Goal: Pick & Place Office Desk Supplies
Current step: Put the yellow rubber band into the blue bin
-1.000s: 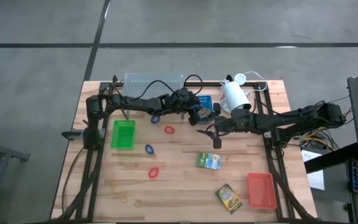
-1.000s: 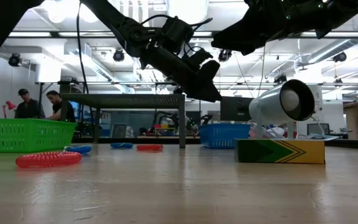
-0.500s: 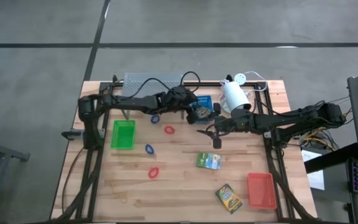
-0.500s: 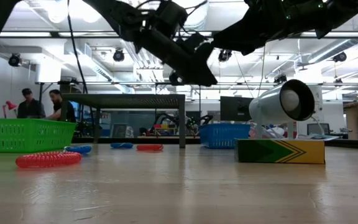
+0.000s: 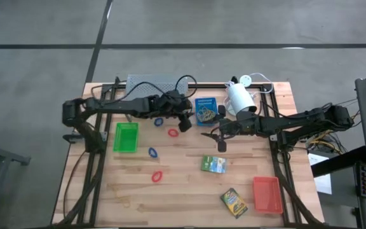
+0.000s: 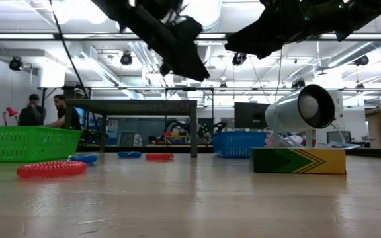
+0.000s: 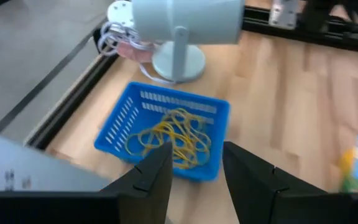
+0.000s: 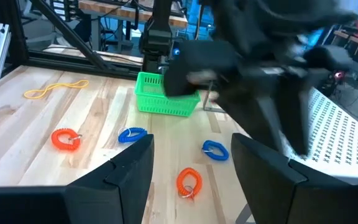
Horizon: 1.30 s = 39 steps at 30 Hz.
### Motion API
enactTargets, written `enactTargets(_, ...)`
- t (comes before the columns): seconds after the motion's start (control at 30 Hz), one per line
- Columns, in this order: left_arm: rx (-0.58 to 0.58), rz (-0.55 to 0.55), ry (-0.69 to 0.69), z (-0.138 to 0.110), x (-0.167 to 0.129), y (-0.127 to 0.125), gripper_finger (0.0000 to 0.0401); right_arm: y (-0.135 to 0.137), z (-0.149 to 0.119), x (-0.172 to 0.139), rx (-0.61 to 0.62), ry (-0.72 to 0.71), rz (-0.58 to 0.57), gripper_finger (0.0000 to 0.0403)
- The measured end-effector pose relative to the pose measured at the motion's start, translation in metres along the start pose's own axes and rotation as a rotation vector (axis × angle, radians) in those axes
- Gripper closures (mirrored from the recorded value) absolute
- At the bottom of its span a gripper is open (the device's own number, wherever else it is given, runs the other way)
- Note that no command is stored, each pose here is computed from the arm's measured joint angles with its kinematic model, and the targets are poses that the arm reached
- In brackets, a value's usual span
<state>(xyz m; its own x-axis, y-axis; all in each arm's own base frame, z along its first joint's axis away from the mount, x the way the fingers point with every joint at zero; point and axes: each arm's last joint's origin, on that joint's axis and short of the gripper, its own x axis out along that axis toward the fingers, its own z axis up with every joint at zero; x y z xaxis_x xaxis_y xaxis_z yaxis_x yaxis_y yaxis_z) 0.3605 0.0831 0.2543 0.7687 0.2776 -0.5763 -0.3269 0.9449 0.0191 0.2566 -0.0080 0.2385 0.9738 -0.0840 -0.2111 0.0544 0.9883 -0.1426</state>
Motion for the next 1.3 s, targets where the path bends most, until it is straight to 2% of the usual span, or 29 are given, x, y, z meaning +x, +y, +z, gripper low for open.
enactTargets(0.17,0.003,-0.026,0.02,-0.018,-0.029,-0.011,0.0253,0.0,0.0,0.0,0.0,0.0,0.0,0.0191)
enactTargets(0.47,-0.085,0.019,0.036,-0.066,-0.07,-0.026,0.0253,0.0,0.0,0.0,0.002,0.0,0.0,0.0191)
enactTargets(0.6,-0.129,0.027,0.03,-0.079,-0.084,-0.03,0.0253,0.0,0.0,0.0,0.0,0.0,0.0,0.0191)
enactTargets(0.87,-0.179,0.044,0.13,-0.095,-0.093,-0.038,0.0253,0.0,0.0,0.0,0.002,0.001,0.0,0.0191)
enactTargets(1.3,-0.207,-0.009,0.235,-0.104,-0.106,-0.061,0.0253,0.0,0.0,0.0,0.0,0.001,0.0,0.0191)
